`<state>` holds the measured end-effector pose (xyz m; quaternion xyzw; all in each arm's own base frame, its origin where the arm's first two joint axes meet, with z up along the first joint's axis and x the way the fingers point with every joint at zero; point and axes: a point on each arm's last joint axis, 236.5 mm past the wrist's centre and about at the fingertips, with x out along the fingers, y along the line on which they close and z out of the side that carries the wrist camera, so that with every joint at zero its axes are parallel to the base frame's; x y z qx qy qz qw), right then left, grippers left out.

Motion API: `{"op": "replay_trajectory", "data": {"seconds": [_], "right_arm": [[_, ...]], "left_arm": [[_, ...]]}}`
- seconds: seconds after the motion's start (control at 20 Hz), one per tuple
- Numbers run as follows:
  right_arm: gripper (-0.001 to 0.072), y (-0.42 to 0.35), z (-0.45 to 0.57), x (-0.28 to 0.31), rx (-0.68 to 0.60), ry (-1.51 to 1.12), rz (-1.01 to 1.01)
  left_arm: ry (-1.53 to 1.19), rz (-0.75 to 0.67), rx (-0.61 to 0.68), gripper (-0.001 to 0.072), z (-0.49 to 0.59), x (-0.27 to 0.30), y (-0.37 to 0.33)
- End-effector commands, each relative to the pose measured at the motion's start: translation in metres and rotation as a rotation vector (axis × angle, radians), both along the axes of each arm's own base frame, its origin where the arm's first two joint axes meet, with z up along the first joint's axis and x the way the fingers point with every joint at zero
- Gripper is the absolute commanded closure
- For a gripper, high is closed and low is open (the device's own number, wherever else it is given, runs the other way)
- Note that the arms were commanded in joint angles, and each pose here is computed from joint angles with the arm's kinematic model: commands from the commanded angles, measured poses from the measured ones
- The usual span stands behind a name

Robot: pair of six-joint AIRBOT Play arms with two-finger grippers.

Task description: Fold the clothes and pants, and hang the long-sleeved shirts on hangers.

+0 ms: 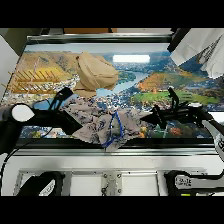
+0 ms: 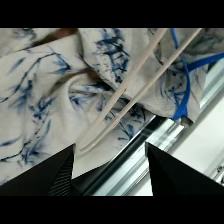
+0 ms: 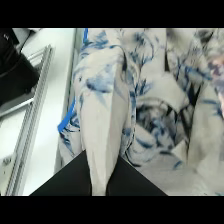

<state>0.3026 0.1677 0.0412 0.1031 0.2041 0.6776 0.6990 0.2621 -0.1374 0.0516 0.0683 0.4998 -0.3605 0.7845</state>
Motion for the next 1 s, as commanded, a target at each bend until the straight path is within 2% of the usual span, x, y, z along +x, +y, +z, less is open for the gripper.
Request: {"op": "replay_trajectory", "data": {"seconds": [0.0,0.1,0.35,0.4,0.45,0.65,0.95], "right_arm": [[0.0701,0.002,0.045,0.018,0.108,-0.044,-0.091],[0.0701,0.002,0.075,0.023,0.143,-0.085,-0.143],[0.0702,0.0,0.128,0.03,0.075,-0.154,-0.307],[0.0701,0.0,0.138,0.027,0.07,-0.171,-0.326],[0.0701,0.0,0.148,0.024,0.066,-0.189,-0.341],[0.0701,0.003,0.169,0.01,0.067,-0.22,-0.352],[0.0701,0.004,0.166,0.005,0.047,-0.183,-0.348]], "left_arm": [[-0.096,0.174,-0.02,0.025,0.028,0.015,0.031],[-0.121,0.236,-0.028,0.0251,0.039,0.015,0.042],[-0.098,0.384,0.015,0.0278,0.041,0.009,0.056],[-0.082,0.404,-0.01,0.0223,0.041,0.01,0.049],[-0.055,0.423,-0.045,0.0125,0.04,0.011,0.037],[0.101,0.516,-0.122,0.0128,0.011,0.026,-0.011],[0.06,0.581,-0.213,0.0148,-0.011,0.074,-0.054]]}}
